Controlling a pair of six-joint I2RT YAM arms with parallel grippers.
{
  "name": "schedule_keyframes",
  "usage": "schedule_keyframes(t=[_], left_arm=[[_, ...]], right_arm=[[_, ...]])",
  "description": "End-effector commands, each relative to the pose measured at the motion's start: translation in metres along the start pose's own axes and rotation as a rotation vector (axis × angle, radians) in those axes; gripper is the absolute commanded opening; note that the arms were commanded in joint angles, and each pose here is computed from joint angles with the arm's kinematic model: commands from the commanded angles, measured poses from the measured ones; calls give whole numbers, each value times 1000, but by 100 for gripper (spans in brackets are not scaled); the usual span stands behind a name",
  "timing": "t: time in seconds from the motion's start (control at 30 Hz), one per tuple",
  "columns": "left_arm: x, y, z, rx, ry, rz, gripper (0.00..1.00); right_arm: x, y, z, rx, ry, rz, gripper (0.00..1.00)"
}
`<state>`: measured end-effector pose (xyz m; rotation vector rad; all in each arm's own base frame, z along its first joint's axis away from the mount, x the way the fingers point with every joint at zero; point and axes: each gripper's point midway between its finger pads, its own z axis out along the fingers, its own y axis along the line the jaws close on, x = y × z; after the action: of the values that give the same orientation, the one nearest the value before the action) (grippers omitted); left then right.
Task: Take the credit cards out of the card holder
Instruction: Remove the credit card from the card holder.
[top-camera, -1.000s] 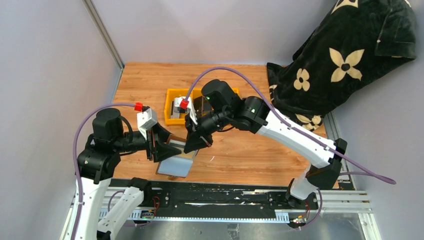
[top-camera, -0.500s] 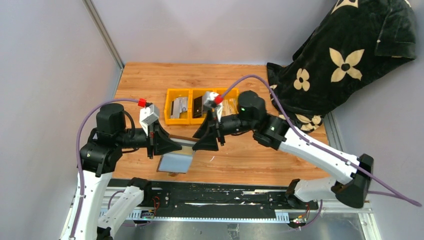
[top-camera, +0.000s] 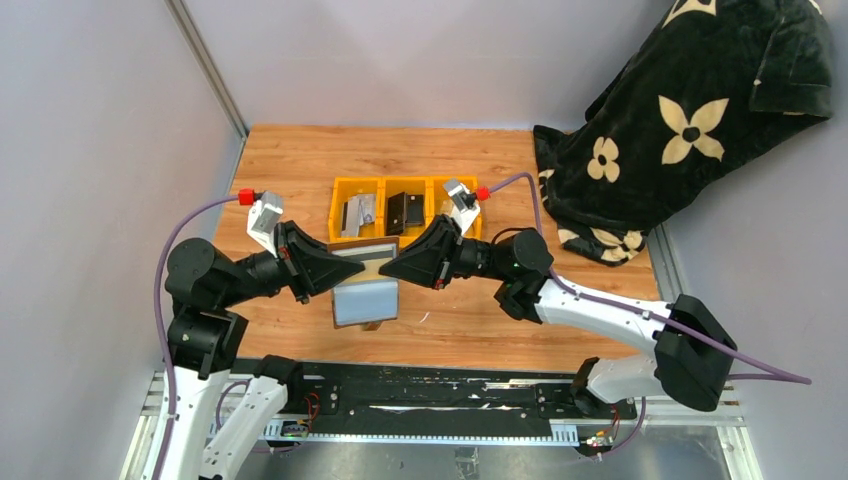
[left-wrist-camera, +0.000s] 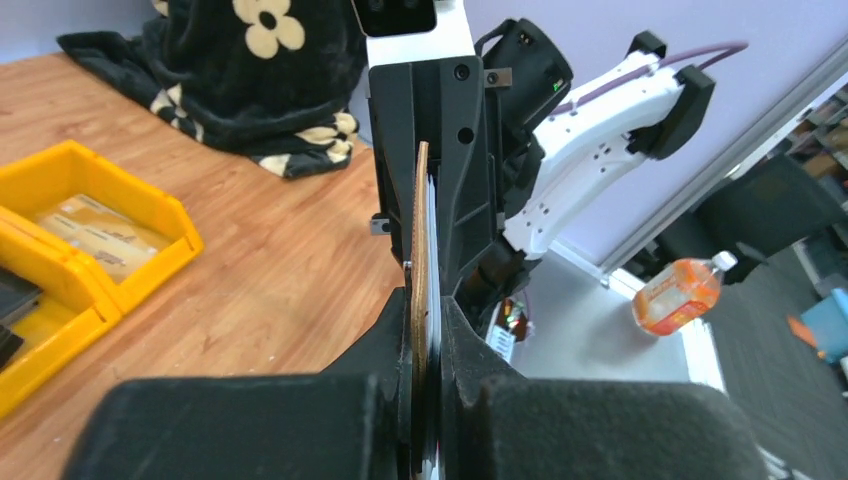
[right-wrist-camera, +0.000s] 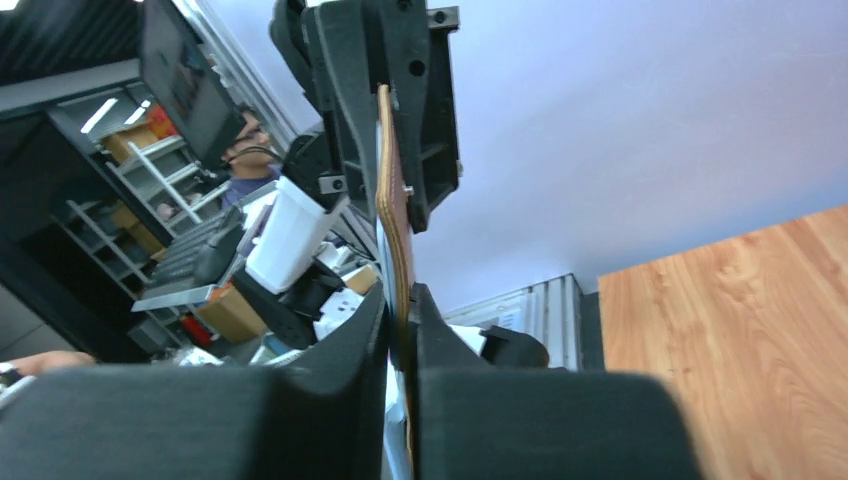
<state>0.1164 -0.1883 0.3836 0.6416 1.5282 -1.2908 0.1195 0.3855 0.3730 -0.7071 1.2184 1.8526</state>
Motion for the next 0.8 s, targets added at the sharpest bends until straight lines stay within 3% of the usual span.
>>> schedule_keyframes(t=[0.0,0.03,0.07,0.17,0.23,0.33,0.43,0.63,0.77], left_arm=[[-12,-5,-1,-11,-51,5,0],[-10,-3,-2,-23,-50,11,3],[-7,-2,-3,-31,-41,24,13],[7,7,-7,-74,18,53,61],[17,12,-11,-98,63,70,75],[28,10,-13,-65,122,93,79],[40,7,-13,-9,169,75,79],[65,4,-11,101,246,-26,58],[78,9,-10,119,274,-82,45]], right_arm=[[-30,29,3,-131,-100,52,1],[-28,27,2,-126,-79,72,0],[-25,23,1,-110,-45,96,0],[-3,15,-4,-36,168,120,0],[19,3,-14,81,357,77,0],[32,-3,-31,167,577,-12,0],[43,-4,-41,183,723,5,0],[58,-1,-39,153,886,-20,0],[53,0,-26,133,923,-63,0]])
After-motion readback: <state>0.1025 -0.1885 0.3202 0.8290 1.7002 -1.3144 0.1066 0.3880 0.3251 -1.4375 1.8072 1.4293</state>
